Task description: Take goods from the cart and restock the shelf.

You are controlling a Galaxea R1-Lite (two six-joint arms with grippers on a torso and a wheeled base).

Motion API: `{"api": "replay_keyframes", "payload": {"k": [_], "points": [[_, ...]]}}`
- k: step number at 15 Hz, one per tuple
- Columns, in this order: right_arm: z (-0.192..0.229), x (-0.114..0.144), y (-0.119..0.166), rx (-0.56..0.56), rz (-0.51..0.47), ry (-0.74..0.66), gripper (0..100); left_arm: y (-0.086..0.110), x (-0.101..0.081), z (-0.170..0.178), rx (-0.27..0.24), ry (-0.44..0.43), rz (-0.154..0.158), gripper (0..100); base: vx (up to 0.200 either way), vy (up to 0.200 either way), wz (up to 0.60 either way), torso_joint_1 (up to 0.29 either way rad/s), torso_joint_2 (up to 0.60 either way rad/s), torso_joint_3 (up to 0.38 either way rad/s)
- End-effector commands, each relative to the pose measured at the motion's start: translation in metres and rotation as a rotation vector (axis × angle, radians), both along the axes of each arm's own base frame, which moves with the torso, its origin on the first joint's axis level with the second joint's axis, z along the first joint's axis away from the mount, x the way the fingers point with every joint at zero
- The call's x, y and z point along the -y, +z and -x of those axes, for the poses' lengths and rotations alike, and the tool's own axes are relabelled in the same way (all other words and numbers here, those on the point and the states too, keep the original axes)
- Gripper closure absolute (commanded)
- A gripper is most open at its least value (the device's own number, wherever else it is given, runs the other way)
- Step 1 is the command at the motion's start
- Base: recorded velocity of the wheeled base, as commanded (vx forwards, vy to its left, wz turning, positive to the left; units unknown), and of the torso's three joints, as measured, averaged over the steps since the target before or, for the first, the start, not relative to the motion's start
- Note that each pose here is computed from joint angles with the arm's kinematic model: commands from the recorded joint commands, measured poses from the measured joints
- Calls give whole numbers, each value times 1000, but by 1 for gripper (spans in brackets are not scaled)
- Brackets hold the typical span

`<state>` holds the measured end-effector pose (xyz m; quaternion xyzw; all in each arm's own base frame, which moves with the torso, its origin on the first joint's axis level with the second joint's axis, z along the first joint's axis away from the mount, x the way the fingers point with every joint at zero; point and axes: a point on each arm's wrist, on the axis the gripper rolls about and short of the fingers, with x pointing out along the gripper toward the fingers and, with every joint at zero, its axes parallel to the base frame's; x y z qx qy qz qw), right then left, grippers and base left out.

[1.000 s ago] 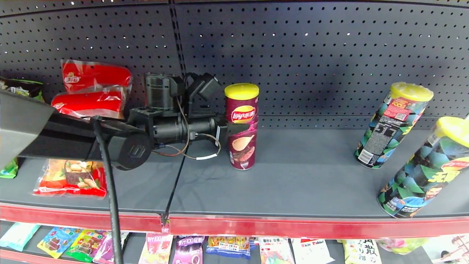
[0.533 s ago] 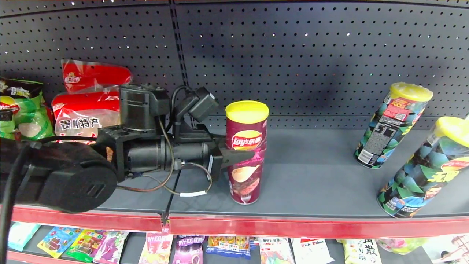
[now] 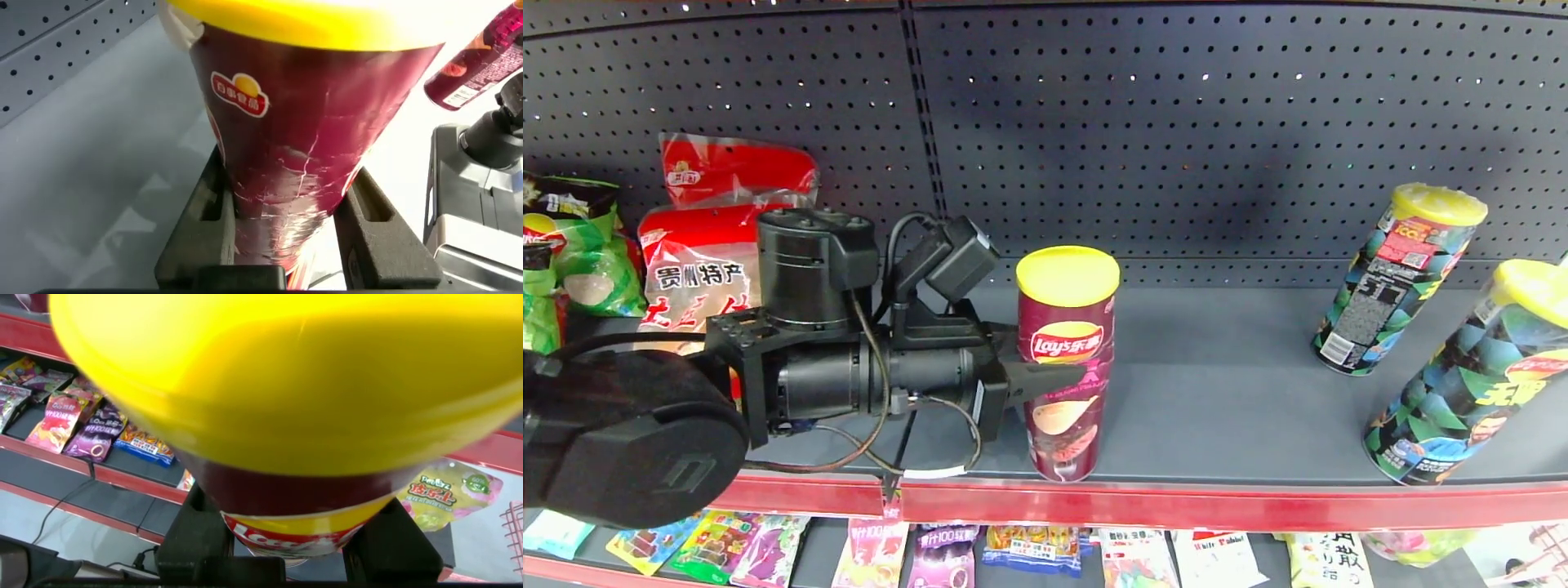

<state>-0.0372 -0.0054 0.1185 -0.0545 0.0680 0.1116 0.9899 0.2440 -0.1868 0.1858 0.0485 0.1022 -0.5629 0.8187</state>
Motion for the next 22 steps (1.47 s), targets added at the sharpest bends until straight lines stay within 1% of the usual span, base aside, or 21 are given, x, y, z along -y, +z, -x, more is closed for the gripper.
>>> {"api": "replay_keyframes", "payload": {"k": [1,5,6,7,9,11,12,14,15,16,18,19,21,22], "points": [[0,0,0,-3,1,2,100,-1,-1,1,-6,-1,-3,100,0,0,0,0,0,0],[0,0,1,-1,0,4,100,-4,0,0,-9,-2,-7,100,0,0,0,0,0,0],[-1,0,1,-6,1,7,100,-5,0,-1,-1,-3,-14,0,0,0,0,0,0,0],[-1,0,1,-6,1,7,100,-5,0,-1,-1,-3,-14,0,0,0,0,0,0,0],[-3,-1,11,-16,4,20,100,-7,-1,1,8,12,-30,0,0,0,0,0,0,0],[-8,-2,24,-38,1,67,100,-12,-4,4,-1,44,-48,0,0,0,0,0,0,0],[-10,-3,30,-44,1,90,100,-12,-7,7,-5,51,-51,0,0,0,0,0,0,0],[-21,-5,54,-72,0,181,100,-17,-17,22,-25,50,-66,0,0,0,0,0,0,0],[-31,-8,71,-96,-1,253,100,-23,-28,36,-50,55,-80,0,0,0,0,0,0,0],[-39,-11,82,-112,1,295,100,-27,-35,44,-65,60,-91,0,0,0,0,0,0,0],[-54,-17,100,-134,8,362,100,-28,-45,57,-63,70,-93,0,0,0,0,0,0,0],[-66,-24,113,-150,16,422,100,-29,-50,64,-64,90,-103,0,0,0,0,0,0,0],[-82,-35,130,-166,26,484,100,-33,-57,74,-63,125,-118,0,0,0,0,0,0,0],[-90,-41,137,-176,29,503,100,-33,-60,77,-61,130,-119,0,0,0,0,0,0,0]]}}
